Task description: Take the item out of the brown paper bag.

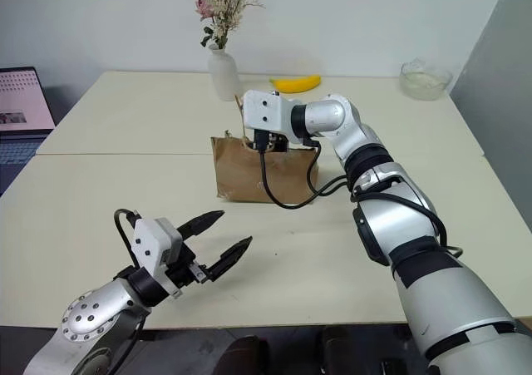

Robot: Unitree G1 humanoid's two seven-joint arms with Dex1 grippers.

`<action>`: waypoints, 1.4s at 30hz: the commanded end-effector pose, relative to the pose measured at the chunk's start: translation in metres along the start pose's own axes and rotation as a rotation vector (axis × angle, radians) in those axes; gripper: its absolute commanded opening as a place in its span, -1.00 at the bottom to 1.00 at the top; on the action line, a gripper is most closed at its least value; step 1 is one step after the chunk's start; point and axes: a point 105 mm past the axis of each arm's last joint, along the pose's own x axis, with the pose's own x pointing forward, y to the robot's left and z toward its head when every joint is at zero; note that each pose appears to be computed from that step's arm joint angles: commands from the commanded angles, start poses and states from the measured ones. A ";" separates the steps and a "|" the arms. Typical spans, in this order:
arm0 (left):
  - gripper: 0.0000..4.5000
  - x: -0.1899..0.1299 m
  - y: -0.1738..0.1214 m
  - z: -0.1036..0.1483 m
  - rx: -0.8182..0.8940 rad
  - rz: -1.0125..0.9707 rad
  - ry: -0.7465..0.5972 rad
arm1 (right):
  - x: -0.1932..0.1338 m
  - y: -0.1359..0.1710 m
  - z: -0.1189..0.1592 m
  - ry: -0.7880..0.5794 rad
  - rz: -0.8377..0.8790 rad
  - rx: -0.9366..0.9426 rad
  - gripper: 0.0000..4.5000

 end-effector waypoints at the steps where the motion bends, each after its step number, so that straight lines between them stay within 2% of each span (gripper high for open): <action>1: 0.77 0.001 -0.002 0.008 0.027 -0.012 -0.033 | -0.010 -0.012 0.010 -0.034 0.016 0.021 0.99; 11: 0.77 0.007 -0.004 0.013 0.032 -0.036 -0.039 | -0.026 -0.037 0.021 -0.047 -0.063 -0.008 0.99; 19: 0.77 0.007 -0.004 0.012 0.031 -0.044 -0.034 | -0.035 -0.032 0.023 -0.142 0.037 0.224 0.99; 23: 0.77 0.007 -0.005 0.011 0.030 -0.045 -0.033 | -0.043 -0.030 0.019 -0.142 0.079 0.242 0.99; 34: 0.77 0.010 -0.002 0.011 0.027 -0.043 -0.042 | -0.089 -0.036 0.011 -0.167 0.082 0.214 0.99; 38: 0.77 0.012 0.003 0.014 0.031 -0.040 -0.049 | -0.117 -0.040 0.012 -0.208 0.000 0.206 0.99; 42: 0.77 0.013 0.012 0.017 0.041 -0.031 -0.053 | -0.143 -0.030 0.008 -0.226 -0.129 0.272 0.99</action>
